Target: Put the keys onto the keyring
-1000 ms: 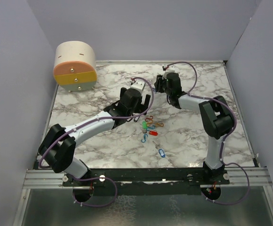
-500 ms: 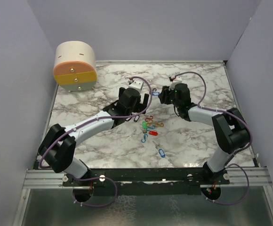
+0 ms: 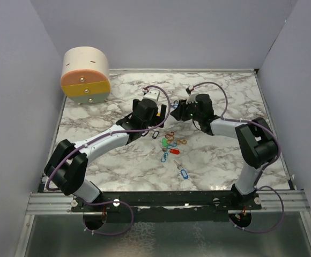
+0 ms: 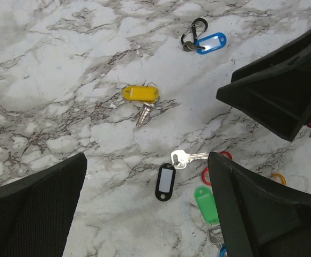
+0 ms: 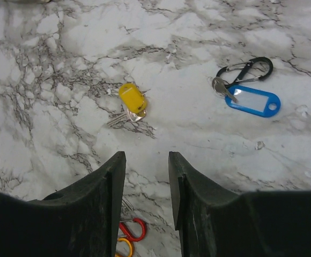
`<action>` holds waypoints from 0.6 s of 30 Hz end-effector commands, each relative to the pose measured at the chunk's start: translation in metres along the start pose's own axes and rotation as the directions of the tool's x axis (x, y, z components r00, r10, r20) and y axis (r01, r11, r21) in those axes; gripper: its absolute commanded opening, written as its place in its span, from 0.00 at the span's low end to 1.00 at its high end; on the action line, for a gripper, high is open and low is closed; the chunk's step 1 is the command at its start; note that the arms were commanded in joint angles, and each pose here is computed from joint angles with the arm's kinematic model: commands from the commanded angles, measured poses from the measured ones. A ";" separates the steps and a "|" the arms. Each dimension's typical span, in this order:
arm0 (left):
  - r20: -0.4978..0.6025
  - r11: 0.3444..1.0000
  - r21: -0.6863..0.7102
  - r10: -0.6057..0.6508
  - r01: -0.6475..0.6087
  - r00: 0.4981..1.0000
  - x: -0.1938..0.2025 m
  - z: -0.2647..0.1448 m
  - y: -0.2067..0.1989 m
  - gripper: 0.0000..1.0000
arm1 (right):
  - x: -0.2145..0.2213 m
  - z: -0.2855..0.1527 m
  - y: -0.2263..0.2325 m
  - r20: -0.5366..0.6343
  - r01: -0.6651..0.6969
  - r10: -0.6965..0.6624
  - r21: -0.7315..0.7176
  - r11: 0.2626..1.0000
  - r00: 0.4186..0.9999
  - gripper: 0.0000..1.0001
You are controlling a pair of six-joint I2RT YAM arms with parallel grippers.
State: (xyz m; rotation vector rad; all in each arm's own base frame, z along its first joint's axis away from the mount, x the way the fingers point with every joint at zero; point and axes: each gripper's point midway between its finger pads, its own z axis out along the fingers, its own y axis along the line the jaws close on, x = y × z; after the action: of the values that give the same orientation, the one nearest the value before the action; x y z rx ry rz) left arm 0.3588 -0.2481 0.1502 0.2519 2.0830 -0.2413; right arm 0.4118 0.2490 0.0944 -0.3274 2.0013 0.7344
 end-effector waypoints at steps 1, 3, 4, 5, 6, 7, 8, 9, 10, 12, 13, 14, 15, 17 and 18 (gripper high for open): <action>-0.010 1.000 -0.010 -0.011 0.011 1.000 0.004 0.002 0.005 0.96 | -0.008 0.025 0.018 -0.017 -0.049 0.047 -0.114 0.992 0.999 0.38; -0.016 1.000 -0.018 -0.012 0.012 1.000 0.006 0.003 0.008 0.96 | -0.006 0.035 0.018 -0.033 -0.062 0.058 -0.128 0.990 0.998 0.37; -0.016 1.000 -0.019 -0.014 0.014 1.000 0.006 0.003 0.008 0.96 | -0.005 0.040 0.018 -0.040 -0.068 0.063 -0.131 0.989 0.997 0.36; -0.017 1.000 -0.020 -0.015 0.015 1.000 0.007 0.003 0.009 0.95 | -0.004 0.044 0.018 -0.045 -0.073 0.068 -0.133 0.988 0.997 0.35; -0.017 1.000 -0.022 -0.015 0.015 1.000 0.007 0.003 0.010 0.95 | -0.003 0.048 0.018 -0.050 -0.080 0.073 -0.135 0.988 0.996 0.35; -0.018 1.000 -0.024 -0.017 0.016 1.000 0.007 0.003 0.010 0.95 | -0.002 0.051 0.017 -0.053 -0.084 0.077 -0.136 0.987 0.996 0.34; -0.017 1.000 -0.025 -0.018 0.018 1.000 0.007 0.003 0.011 0.95 | -0.001 0.055 0.016 -0.059 -0.090 0.083 -0.139 0.986 0.995 0.34; -0.018 1.000 -0.025 -0.019 0.018 1.000 0.008 0.003 0.011 0.95 | 0.000 0.059 0.017 -0.065 -0.094 0.085 -0.144 0.985 0.994 0.34; -0.020 1.000 -0.025 -0.019 0.018 1.000 0.008 0.004 0.012 0.94 | 0.002 0.063 0.017 -0.072 -0.098 0.088 -0.150 0.984 0.994 0.33; -0.023 0.999 -0.025 -0.020 0.020 1.000 0.010 0.005 0.012 0.94 | 0.007 0.070 0.016 -0.088 -0.106 0.093 -0.154 0.982 0.992 0.32; -0.027 0.999 -0.026 -0.019 0.018 0.999 0.011 0.005 0.013 0.94 | 0.009 0.073 0.016 -0.093 -0.109 0.095 -0.154 0.982 0.991 0.32; -0.028 0.999 -0.027 -0.019 0.018 0.999 0.011 0.006 0.013 0.94 | 0.010 0.076 0.017 -0.098 -0.110 0.096 -0.156 0.982 0.991 0.32; -0.032 1.000 -0.027 -0.017 0.016 0.999 0.013 0.006 0.014 0.93 | 0.012 0.078 0.017 -0.103 -0.113 0.097 -0.157 0.981 0.990 0.32; -0.037 0.999 -0.028 -0.018 0.017 0.999 0.014 0.006 0.016 0.92 | 0.016 0.083 0.016 -0.111 -0.118 0.101 -0.158 0.980 0.989 0.32; -0.038 1.000 -0.026 -0.017 0.016 0.999 0.015 0.007 0.016 0.92 | 0.017 0.084 0.016 -0.111 -0.119 0.103 -0.159 0.980 0.989 0.32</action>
State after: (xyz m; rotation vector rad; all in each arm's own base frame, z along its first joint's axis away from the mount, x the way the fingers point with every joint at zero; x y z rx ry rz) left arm 0.3620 -0.2352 0.1423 0.2261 2.1055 -0.2146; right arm 0.4557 0.3024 0.0600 -0.3397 2.0580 0.9257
